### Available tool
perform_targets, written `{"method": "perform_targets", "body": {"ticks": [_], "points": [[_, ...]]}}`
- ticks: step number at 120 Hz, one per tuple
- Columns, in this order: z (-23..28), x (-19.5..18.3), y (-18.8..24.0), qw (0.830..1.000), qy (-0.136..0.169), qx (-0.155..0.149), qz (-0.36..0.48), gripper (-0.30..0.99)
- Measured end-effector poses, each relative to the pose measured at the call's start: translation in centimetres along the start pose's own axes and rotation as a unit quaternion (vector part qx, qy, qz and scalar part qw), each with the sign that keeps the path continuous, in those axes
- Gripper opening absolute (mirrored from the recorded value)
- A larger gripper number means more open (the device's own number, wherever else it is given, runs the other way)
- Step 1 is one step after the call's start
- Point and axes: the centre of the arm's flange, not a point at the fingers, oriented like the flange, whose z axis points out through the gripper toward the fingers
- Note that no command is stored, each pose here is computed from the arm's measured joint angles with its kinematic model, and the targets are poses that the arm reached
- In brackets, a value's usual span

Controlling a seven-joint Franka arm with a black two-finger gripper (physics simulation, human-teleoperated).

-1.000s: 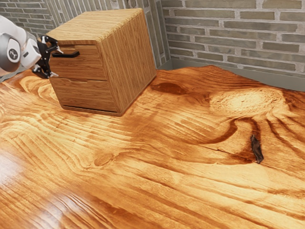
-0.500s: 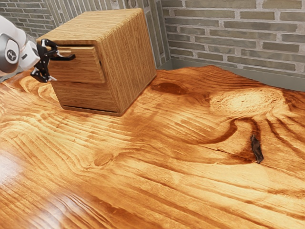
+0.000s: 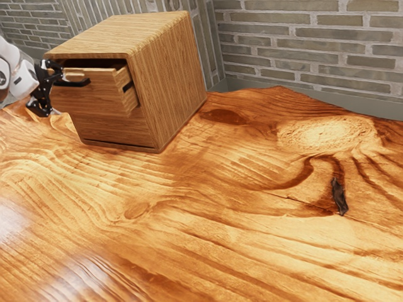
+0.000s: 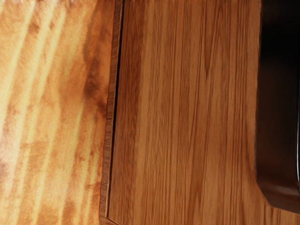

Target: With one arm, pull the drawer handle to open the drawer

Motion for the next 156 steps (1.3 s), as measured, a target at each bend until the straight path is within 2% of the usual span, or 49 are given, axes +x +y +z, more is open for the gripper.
{"method": "perform_targets", "body": {"ticks": [18, 43, 69, 77, 94, 132, 146, 156], "points": [[-1.2, -0.4, 0.5, 1.0, -0.01, -0.003, -0.003, 0.68], [-2.7, -1.3, 1.7, 1.0, -0.003, -0.002, -0.012, 0.65], [-1.9, -0.4, 2.3, 1.0, 0.003, -0.017, -0.008, 0.69], [-2.5, 0.3, 2.2, 1.0, -0.002, -0.018, -0.003, 0.66], [-2.6, 0.8, 2.3, 1.0, -0.004, -0.022, 0.001, 0.69], [-2.9, -0.5, 4.3, 0.999, -0.004, -0.04, -0.012, 0.68], [-4.0, -1.2, 4.9, 0.999, 0.001, -0.037, -0.018, 0.61], [-4.7, -1.6, 5.1, 0.999, 0.004, -0.034, -0.022, 0.63]]}}
